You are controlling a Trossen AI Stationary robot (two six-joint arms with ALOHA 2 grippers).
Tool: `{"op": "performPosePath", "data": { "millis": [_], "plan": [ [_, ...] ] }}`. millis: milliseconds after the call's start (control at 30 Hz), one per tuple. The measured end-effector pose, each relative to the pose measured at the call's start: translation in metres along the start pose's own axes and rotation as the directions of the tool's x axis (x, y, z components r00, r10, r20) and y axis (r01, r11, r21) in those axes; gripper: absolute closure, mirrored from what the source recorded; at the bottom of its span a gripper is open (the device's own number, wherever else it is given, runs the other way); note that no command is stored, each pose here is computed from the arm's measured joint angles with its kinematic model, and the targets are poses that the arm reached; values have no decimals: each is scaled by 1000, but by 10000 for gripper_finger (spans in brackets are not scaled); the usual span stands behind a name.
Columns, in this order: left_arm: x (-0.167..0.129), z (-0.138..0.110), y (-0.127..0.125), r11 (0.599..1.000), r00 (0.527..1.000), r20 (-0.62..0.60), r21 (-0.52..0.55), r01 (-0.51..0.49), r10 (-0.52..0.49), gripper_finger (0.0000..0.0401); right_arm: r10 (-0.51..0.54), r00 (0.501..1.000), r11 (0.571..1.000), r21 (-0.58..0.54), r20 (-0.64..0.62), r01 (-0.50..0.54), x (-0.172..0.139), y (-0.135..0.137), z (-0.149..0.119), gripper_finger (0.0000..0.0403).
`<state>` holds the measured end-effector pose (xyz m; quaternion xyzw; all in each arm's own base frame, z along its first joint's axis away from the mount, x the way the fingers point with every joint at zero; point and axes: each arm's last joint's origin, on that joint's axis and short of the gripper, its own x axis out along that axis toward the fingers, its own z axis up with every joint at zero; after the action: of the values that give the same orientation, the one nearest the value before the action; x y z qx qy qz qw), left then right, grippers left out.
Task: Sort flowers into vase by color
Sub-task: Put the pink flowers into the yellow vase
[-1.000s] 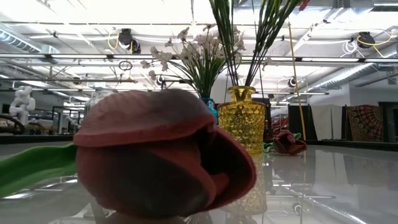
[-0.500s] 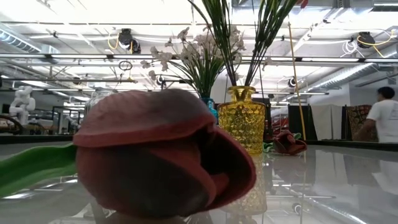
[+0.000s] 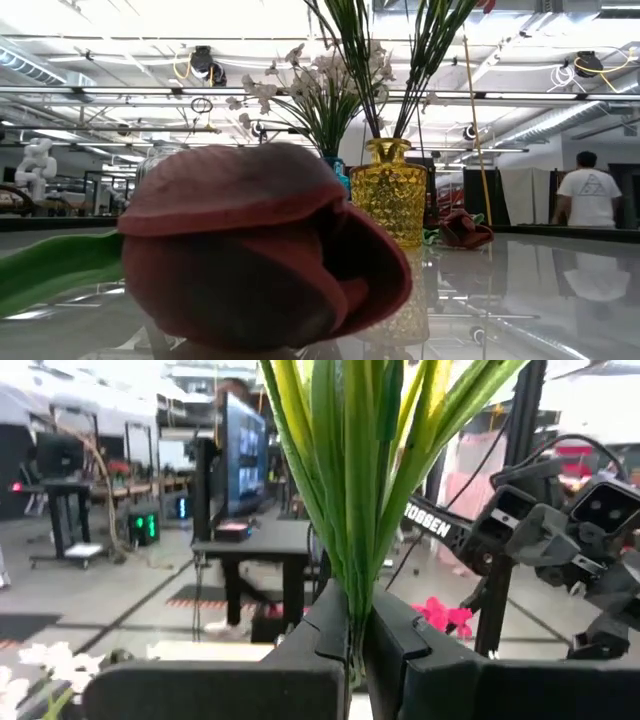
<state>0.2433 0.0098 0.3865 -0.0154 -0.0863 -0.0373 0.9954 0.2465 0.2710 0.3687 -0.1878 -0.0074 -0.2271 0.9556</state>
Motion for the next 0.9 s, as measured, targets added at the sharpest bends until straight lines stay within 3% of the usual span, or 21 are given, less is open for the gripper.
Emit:
{"op": "performPosePath", "data": {
  "millis": [200, 400, 900],
  "plan": [
    [-6, -41, -2, 998, 999, 42, -53, 20, -18, 388, 1, 1000, 1000, -3, 1, -1, 0, 0, 0, 200],
    [-10, -65, -9, 992, 994, 99, -112, 55, -44, 389, 1, 1000, 1000, -5, 1, -1, 0, 0, 0, 200],
    [15, -100, -44, 976, 977, 181, -162, 146, -116, 389, 0, 1000, 1000, -5, -6, -1, 2, 1, -2, 200]
  ]
}}
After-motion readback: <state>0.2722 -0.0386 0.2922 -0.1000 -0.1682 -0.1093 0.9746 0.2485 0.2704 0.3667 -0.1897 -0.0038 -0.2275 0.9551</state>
